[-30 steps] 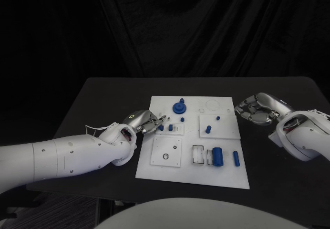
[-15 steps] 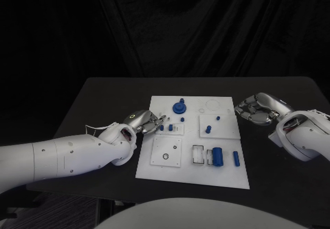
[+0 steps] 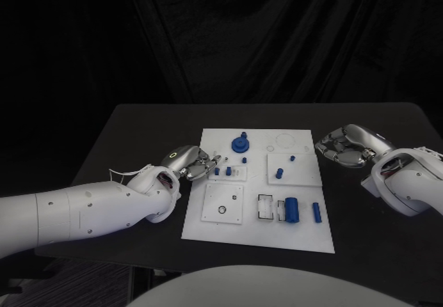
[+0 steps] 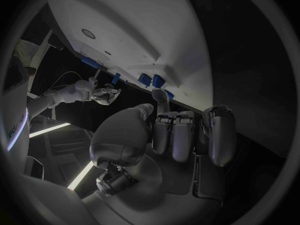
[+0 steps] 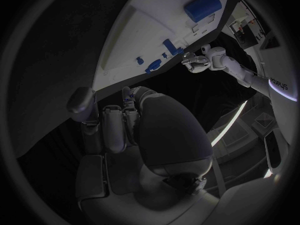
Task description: Assemble the parts on the task board
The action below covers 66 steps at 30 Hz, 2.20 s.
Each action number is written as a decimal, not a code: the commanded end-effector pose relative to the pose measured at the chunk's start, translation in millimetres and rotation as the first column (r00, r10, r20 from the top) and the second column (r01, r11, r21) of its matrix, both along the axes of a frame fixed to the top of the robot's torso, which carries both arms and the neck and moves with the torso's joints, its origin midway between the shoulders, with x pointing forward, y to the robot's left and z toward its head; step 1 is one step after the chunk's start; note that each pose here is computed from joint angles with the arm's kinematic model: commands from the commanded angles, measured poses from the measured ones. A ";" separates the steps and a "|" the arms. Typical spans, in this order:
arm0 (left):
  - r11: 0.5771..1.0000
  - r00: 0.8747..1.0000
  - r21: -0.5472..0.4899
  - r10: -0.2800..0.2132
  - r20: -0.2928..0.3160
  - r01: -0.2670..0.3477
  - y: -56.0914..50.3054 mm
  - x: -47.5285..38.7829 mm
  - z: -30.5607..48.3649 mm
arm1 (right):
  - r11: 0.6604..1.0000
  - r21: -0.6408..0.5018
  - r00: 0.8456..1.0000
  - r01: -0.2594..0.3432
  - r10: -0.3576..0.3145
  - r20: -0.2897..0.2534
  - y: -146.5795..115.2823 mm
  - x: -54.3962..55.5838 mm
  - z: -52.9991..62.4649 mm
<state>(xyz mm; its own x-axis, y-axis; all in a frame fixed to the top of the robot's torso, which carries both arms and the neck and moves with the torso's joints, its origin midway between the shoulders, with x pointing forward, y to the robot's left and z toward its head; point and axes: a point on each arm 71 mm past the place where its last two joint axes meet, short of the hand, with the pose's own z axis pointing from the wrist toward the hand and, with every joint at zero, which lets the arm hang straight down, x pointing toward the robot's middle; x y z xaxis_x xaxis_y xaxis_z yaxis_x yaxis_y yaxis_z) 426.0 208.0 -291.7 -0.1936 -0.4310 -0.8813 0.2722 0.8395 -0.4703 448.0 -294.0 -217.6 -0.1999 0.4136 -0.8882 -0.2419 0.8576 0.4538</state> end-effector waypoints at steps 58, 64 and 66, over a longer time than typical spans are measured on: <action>0.770 0.799 0.307 -0.600 0.051 0.559 -100.2 70.2 43.0 | 0.998 0.033 0.996 -0.052 0.049 0.081 9.0 -3.9 6.4; 0.773 0.806 0.309 -0.591 0.036 0.553 -98.5 70.8 40.1 | 0.998 0.032 0.996 -0.050 0.047 0.079 8.2 -3.9 6.3; 0.775 0.809 0.310 -0.587 0.033 0.551 -97.4 71.2 39.5 | 0.998 0.031 0.996 -0.049 0.047 0.077 8.0 -3.9 6.1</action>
